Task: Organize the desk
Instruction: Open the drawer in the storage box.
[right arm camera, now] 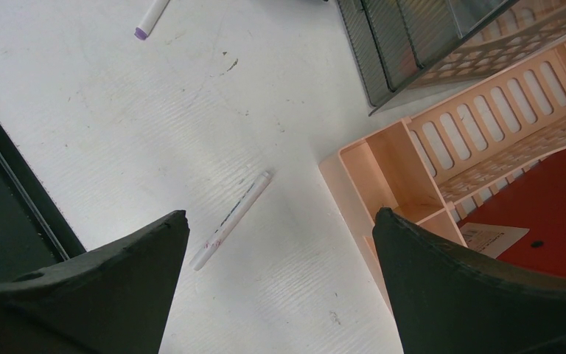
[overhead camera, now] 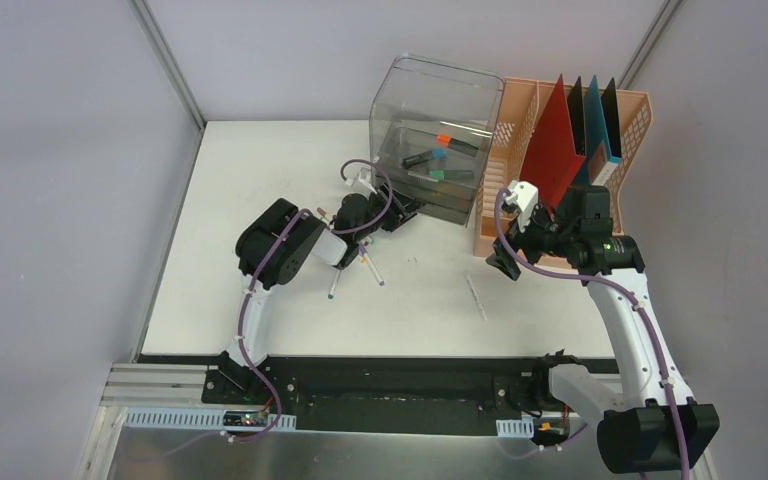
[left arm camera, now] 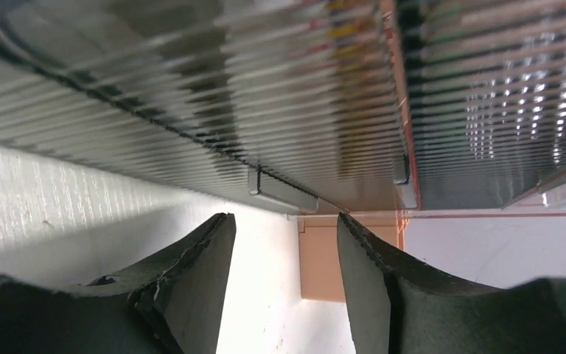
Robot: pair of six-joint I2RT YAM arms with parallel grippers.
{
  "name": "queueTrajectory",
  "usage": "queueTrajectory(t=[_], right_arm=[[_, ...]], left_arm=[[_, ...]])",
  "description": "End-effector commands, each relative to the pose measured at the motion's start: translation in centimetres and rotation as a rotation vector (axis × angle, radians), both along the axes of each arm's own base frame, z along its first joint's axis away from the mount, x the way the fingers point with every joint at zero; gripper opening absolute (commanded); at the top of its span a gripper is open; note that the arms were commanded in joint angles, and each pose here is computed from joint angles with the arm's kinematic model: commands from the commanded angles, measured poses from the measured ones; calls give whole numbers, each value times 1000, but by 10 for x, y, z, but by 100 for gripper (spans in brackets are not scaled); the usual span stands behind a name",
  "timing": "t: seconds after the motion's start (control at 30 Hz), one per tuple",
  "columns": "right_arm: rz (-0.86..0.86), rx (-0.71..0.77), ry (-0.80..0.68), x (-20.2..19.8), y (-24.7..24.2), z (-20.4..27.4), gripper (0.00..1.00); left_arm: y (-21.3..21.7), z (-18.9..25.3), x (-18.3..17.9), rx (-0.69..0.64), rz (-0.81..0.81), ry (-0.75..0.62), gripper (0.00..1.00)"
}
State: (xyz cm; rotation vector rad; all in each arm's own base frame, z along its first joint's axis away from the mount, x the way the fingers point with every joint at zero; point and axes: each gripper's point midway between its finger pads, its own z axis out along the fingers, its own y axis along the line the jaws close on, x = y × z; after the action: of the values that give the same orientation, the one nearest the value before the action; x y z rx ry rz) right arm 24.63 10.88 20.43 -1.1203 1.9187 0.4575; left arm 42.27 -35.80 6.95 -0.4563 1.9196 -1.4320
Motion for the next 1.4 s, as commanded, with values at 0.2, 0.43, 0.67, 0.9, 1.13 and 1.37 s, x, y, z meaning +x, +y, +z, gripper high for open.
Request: queueTrajectory(t=[0.2, 0.43, 0.67, 0.9, 1.13, 1.37], right_arm=[[20, 1, -20, 1, 1, 3, 99], [24, 3, -16, 0, 1, 2, 99], [31, 3, -11, -1, 2, 0, 99], [37, 1, -10, -1, 2, 0, 99], [43, -1, -2, -2, 2, -2, 99], [50, -1, 5, -3, 3, -3, 99]], left_arm=[[1, 6, 22, -35, 68, 9, 40], [5, 0, 28, -40, 107, 36, 31], [6, -7, 32, -69, 127, 61, 31], [10, -13, 33, -76, 142, 75, 14], [21, -15, 18, -78, 146, 57, 0], [40, -13, -16, -71, 137, 35, 0]])
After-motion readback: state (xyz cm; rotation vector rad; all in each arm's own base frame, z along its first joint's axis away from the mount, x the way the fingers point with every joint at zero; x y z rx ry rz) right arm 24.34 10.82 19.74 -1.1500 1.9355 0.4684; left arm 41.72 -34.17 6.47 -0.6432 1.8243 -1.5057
